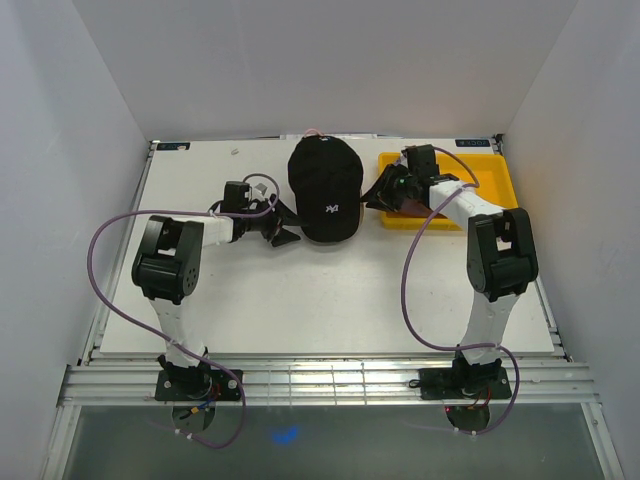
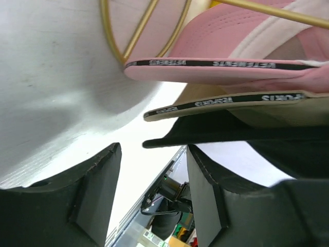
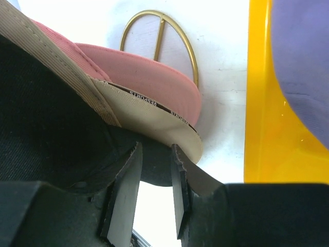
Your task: Stack the hats
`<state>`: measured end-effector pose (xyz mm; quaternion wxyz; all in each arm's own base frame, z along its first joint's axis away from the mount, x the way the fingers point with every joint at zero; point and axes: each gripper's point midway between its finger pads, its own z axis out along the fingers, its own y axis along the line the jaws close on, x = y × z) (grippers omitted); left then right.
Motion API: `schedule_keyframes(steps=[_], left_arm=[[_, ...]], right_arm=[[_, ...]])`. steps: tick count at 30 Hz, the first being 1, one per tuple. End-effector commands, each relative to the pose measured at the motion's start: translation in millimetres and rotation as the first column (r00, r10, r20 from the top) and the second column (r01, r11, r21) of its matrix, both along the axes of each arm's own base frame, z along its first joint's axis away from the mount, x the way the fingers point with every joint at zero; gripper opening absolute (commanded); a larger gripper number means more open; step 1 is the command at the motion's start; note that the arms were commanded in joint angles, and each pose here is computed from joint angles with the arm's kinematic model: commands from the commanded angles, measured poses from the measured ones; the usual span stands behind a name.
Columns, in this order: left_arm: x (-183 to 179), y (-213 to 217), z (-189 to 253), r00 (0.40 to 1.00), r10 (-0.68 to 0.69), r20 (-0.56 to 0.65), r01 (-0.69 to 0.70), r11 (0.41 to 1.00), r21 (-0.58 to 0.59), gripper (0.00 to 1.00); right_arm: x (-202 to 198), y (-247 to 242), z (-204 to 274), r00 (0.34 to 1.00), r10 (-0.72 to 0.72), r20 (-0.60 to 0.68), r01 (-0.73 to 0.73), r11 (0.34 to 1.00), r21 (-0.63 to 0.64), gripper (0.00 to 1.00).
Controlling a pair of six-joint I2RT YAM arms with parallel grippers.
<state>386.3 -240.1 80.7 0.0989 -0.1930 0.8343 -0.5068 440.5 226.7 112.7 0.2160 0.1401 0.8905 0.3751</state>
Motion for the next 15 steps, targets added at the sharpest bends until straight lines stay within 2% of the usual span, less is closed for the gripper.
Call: schedule_keyframes(steps=[1, 6, 15], left_arm=[[-2, 1, 1, 1.0, -0.007, 0.02, 0.006, 0.999, 0.032, 0.64], [0, 6, 25, 0.996, -0.021, 0.09, 0.018, 0.999, 0.041, 0.7], [-1, 18, 70, 0.983, -0.017, 0.18, 0.01, 0.999, 0.042, 0.72]], right_arm=[[8, -1, 17, 0.998, 0.009, 0.066, -0.007, 1.0, -0.028, 0.35], [10, 2, 29, 0.996, 0.025, 0.084, -0.023, 0.999, -0.024, 0.36], [22, 0, 54, 0.992, 0.026, 0.127, -0.021, 0.999, -0.037, 0.36]])
